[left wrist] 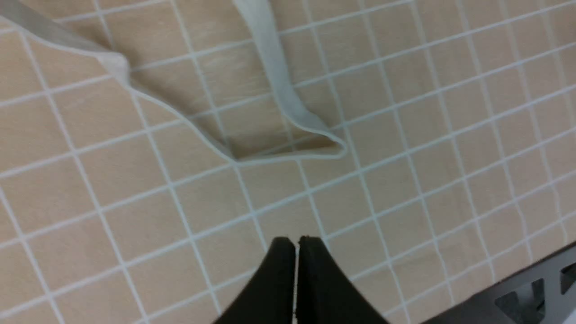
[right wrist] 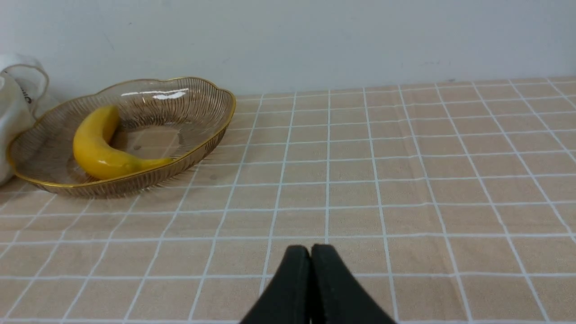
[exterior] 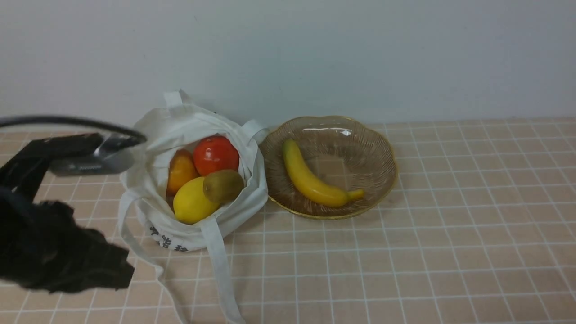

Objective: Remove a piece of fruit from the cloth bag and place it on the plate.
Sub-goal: Use the left arm to grab a kiwi from the bag

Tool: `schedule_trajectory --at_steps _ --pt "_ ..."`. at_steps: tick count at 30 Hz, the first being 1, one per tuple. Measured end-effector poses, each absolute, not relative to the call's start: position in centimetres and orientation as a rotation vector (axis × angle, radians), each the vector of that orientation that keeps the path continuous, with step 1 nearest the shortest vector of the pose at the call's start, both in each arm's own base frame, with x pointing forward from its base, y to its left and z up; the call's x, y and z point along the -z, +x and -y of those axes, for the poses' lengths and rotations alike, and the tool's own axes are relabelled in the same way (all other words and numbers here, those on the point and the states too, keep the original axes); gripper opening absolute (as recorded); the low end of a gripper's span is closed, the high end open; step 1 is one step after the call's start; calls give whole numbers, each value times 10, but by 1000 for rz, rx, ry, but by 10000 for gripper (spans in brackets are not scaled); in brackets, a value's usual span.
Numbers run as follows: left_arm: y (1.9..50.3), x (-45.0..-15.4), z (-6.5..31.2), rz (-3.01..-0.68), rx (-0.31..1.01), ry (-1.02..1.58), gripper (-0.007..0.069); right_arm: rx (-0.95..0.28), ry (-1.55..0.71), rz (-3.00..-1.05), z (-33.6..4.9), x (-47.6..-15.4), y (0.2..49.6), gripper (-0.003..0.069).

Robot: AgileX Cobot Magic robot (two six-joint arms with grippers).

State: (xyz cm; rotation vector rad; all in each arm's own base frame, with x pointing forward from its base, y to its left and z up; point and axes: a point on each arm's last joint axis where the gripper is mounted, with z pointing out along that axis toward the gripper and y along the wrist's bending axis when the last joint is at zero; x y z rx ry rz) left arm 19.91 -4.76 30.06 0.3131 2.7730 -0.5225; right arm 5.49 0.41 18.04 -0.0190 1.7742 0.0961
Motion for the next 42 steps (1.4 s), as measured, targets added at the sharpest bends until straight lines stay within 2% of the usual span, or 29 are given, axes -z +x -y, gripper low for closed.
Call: schedule_trajectory --at_steps 7,11,14,19,21,23,24,26,30,35,37,39,42 --pt "270 -308 71 -2811 455 375 -8 -96 -19 -1774 -4 -180 55 -13" --pt "302 -300 96 -2852 341 462 4 -96 -19 -1774 -4 -180 55 -13" --pt "326 -287 119 -2888 210 540 48 -96 -19 -1774 -4 -180 55 -13" --pt "353 -274 138 -2882 71 591 177 -96 -19 -1774 -4 -180 55 -13" --pt "358 -272 140 -2881 58 596 230 -96 -19 -1774 -4 -180 55 -13" --pt "367 -265 142 -2861 37 597 333 -96 -19 -1774 -4 -180 55 -13" --pt "367 -265 142 -2859 35 597 340 -96 -19 -1774 -4 -180 55 -13" --pt "376 -257 144 -2828 25 597 429 -96 -19 -1774 -4 -180 55 -13" --pt "389 -237 149 -2804 19 599 513 -96 -19 -1774 -4 -180 55 -13" --pt "398 -212 149 -2817 -38 628 510 -96 -19 -1774 -4 -180 55 -13" --pt "400 -209 148 -2820 -63 638 479 -96 -19 -1774 -4 -180 55 -13" --pt "400 -208 147 -2817 -85 643 412 -96 -19 -1774 -4 -180 55 -13" --pt "402 -214 144 -2816 -139 656 392 -96 -19 -1774 -4 -180 55 -13"
